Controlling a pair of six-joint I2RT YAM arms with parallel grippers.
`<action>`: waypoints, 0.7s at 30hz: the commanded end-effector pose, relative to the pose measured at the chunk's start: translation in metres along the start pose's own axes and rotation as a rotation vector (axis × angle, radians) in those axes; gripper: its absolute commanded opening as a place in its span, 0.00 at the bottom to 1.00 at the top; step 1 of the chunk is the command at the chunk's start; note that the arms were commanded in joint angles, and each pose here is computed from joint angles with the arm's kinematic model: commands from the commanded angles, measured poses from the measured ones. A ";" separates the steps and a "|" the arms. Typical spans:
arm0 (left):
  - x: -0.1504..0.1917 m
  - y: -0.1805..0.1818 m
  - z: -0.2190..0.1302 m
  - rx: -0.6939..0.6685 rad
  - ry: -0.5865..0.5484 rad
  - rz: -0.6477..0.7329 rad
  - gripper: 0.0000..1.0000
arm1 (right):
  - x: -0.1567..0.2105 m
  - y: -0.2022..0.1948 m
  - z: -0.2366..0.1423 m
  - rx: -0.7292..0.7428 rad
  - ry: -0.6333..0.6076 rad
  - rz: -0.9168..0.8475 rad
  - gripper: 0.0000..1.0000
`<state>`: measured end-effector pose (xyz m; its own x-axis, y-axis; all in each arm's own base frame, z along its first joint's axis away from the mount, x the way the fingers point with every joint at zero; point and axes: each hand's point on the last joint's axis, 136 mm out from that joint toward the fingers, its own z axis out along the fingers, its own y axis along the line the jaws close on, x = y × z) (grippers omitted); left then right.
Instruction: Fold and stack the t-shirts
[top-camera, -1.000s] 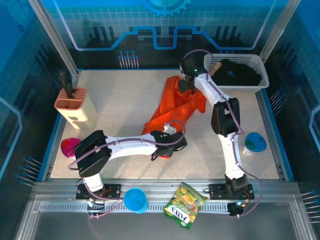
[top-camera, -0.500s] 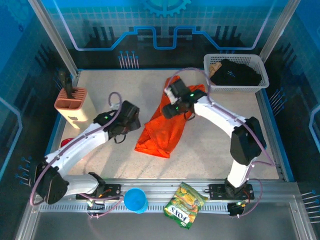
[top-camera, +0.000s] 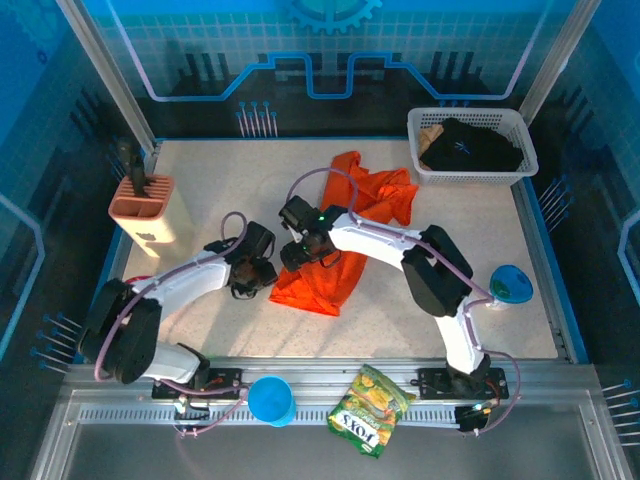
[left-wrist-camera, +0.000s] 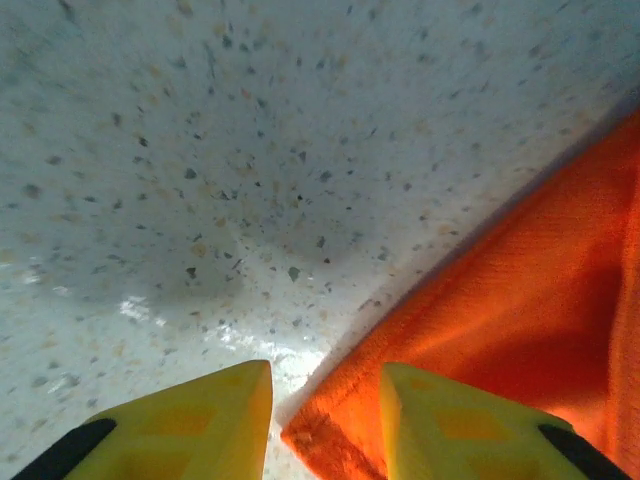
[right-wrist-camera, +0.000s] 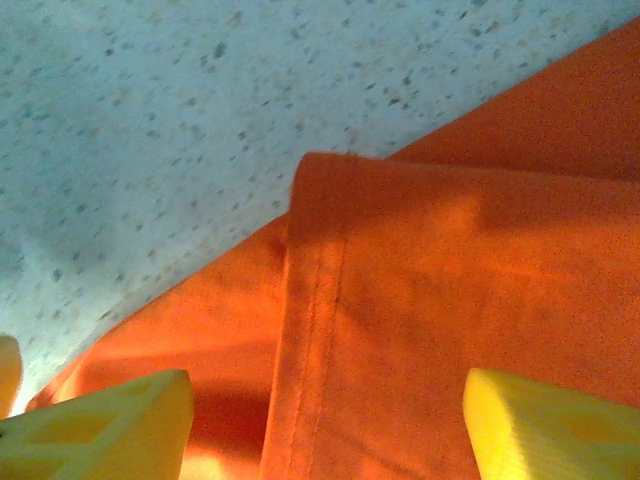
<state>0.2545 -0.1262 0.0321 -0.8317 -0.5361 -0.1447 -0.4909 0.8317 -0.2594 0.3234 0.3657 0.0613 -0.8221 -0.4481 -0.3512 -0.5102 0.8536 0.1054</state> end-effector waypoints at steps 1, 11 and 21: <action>0.002 -0.015 0.014 0.077 0.035 -0.023 0.34 | -0.006 -0.010 0.006 0.084 0.001 0.035 0.71; 0.009 -0.009 0.045 0.039 0.065 -0.034 0.27 | -0.023 -0.006 0.026 0.131 0.008 0.029 0.62; 0.017 -0.003 0.068 0.010 0.102 -0.041 0.09 | -0.015 -0.006 0.041 0.147 0.055 0.035 0.43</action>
<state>0.2527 -0.1278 0.0044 -0.8248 -0.5597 -0.0800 -0.5336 0.8173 -0.2174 0.3548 0.3763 0.0303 -0.8483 -0.4228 -0.3187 -0.4444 0.8958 -0.0054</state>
